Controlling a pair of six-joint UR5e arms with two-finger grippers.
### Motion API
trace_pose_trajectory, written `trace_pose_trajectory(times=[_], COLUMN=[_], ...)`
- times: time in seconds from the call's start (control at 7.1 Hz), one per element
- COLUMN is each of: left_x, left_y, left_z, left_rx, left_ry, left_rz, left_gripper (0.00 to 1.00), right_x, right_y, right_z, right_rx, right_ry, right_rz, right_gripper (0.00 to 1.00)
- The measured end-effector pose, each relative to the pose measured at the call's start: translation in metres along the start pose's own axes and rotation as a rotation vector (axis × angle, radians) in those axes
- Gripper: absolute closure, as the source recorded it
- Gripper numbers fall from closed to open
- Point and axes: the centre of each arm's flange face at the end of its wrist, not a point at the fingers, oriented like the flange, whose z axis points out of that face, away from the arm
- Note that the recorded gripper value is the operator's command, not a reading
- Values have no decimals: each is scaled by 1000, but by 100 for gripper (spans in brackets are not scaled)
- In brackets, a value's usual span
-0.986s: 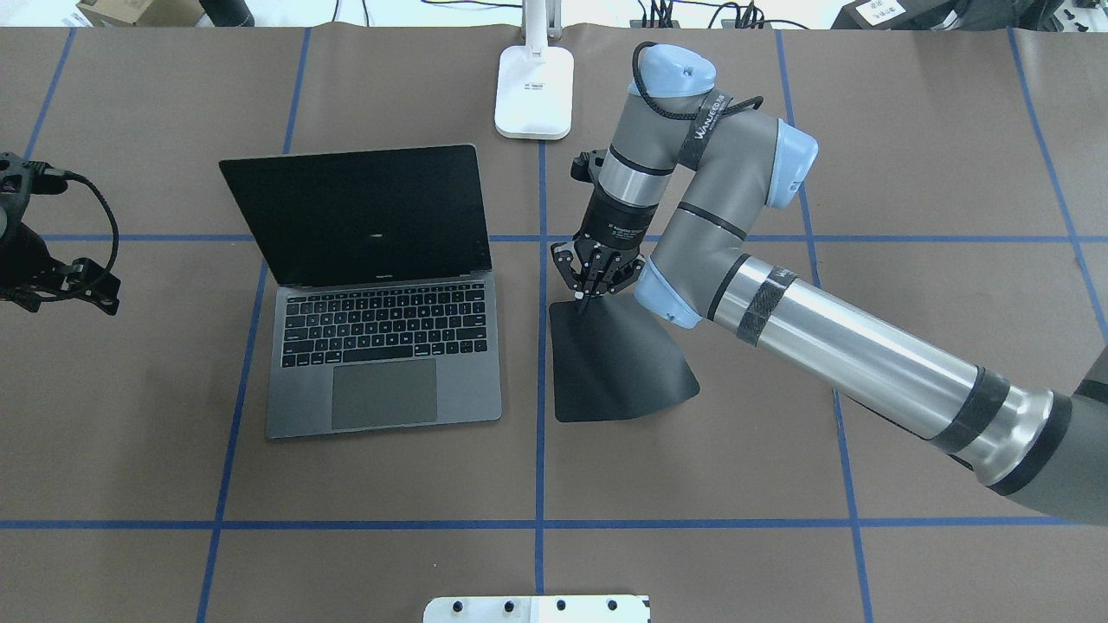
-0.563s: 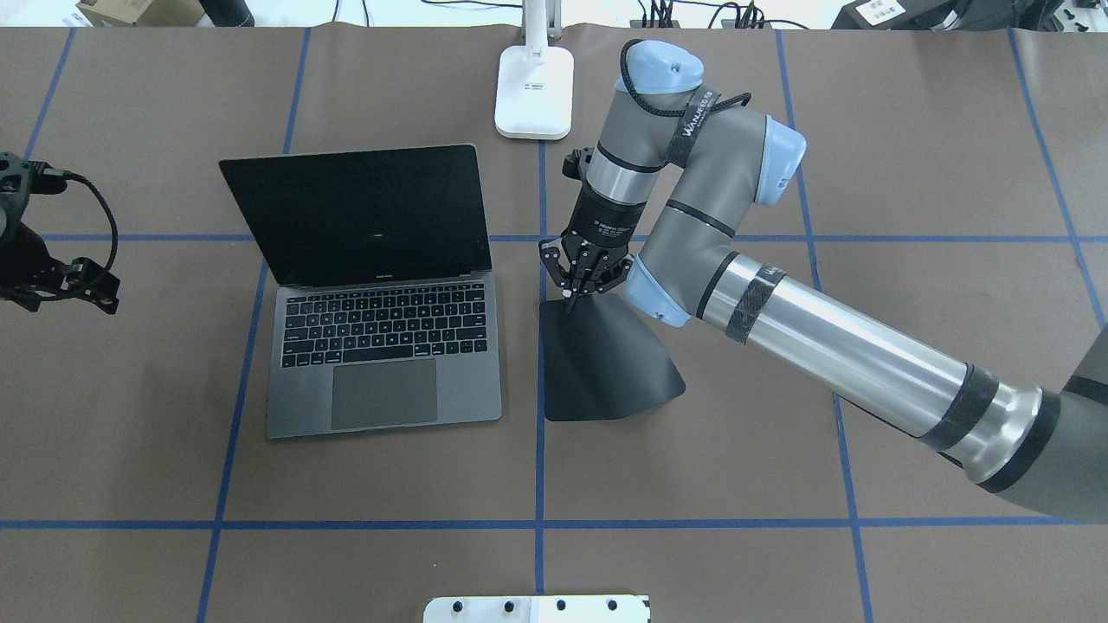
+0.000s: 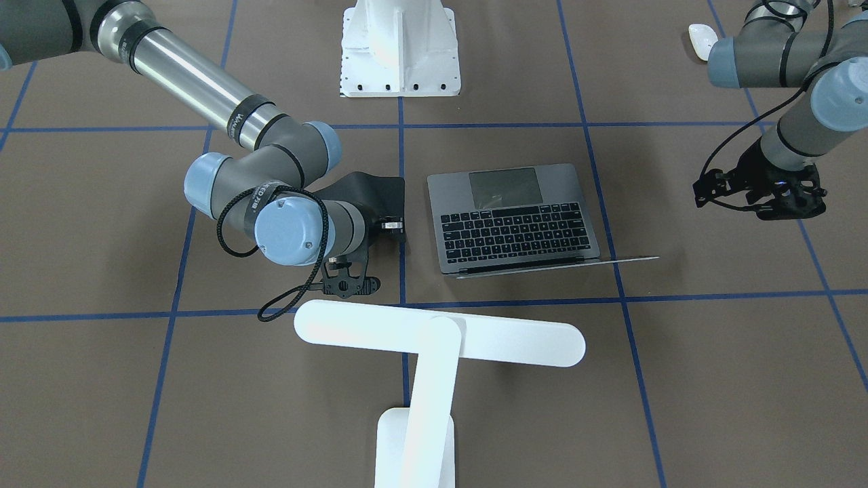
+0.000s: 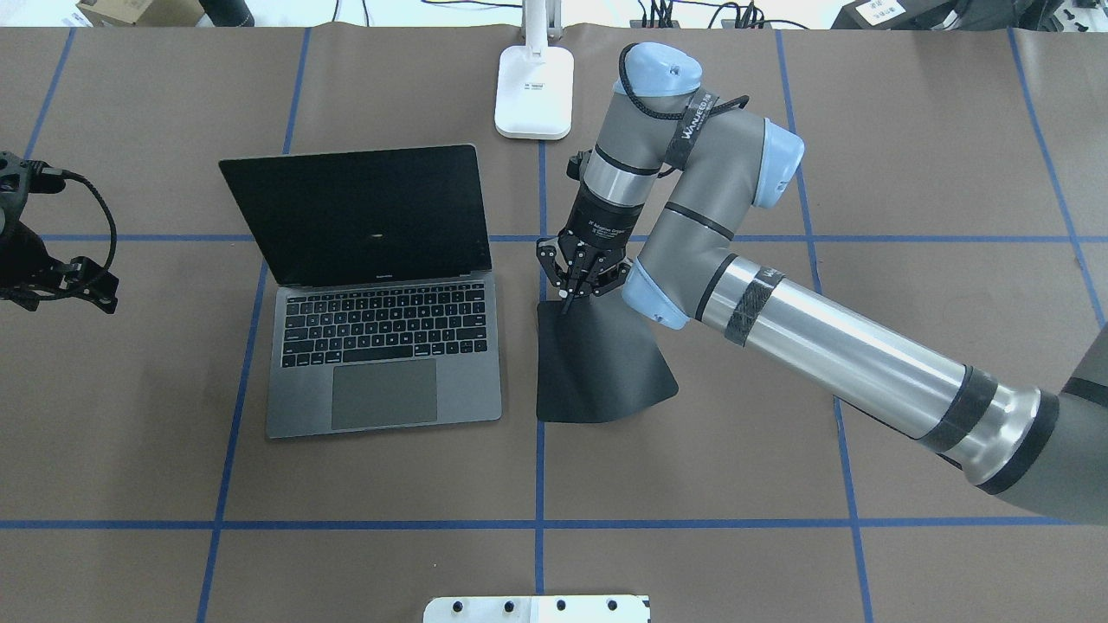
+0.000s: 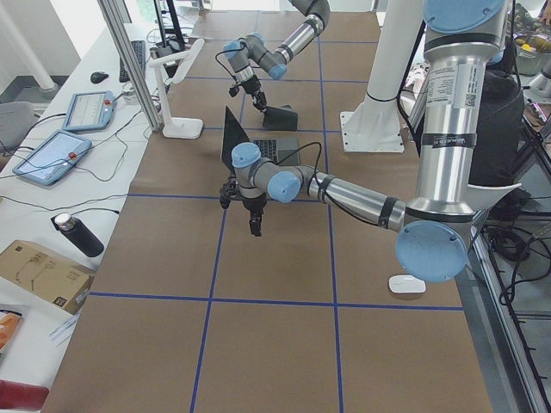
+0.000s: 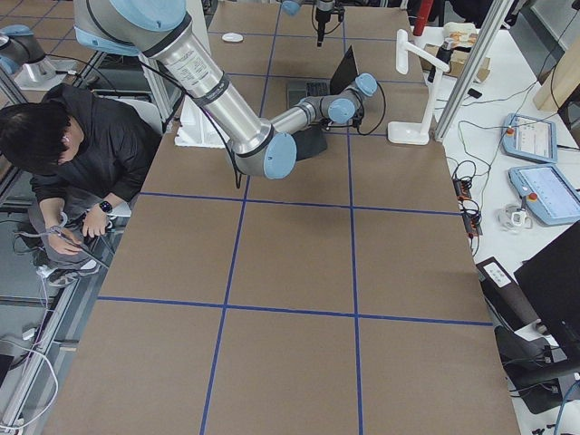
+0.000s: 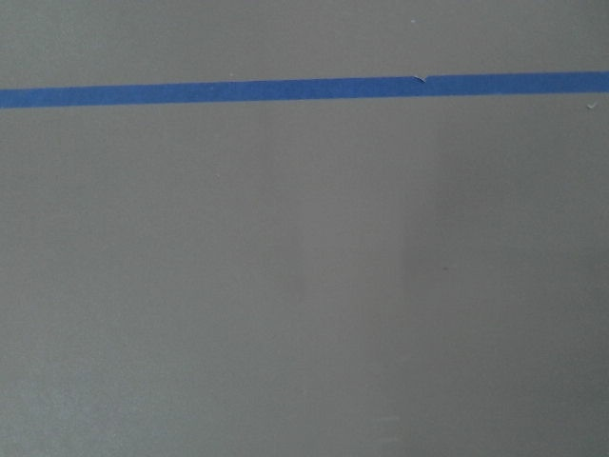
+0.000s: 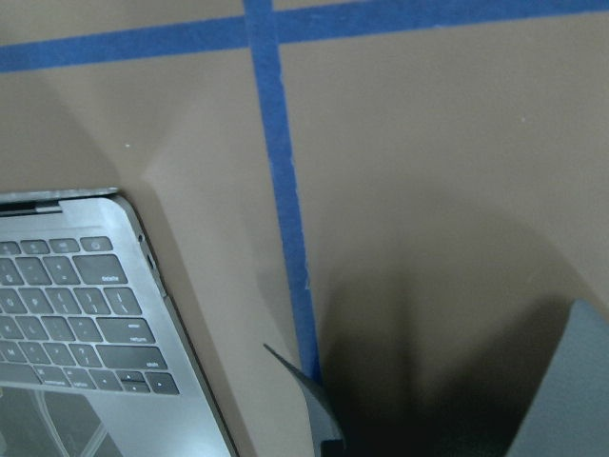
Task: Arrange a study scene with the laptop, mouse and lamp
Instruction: 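Lower the black mouse pad flat onto the table and open the right gripper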
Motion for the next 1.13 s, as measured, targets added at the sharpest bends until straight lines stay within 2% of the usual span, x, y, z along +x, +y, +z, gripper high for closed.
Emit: trace_pose_trajectory(times=[0.28,0.42,0.56,1.13], left_x=[0,1,1,0], left_y=[0,0,-1,-3], left_z=[0,0,0,2], left_rx=[1,1,1,-2], left_ry=[1,1,1,-2], left_rz=[1,1,1,-2], left_gripper=[0,0,0,0], right_x=[5,5,5,1], right_y=[-2,-2,-2,0], right_z=[2,3,3,10], right_rx=[9,15,22,77], right_ry=[8,9,6,4], right_rz=[12,8,-4,-63], right_gripper=[100,91,3,1])
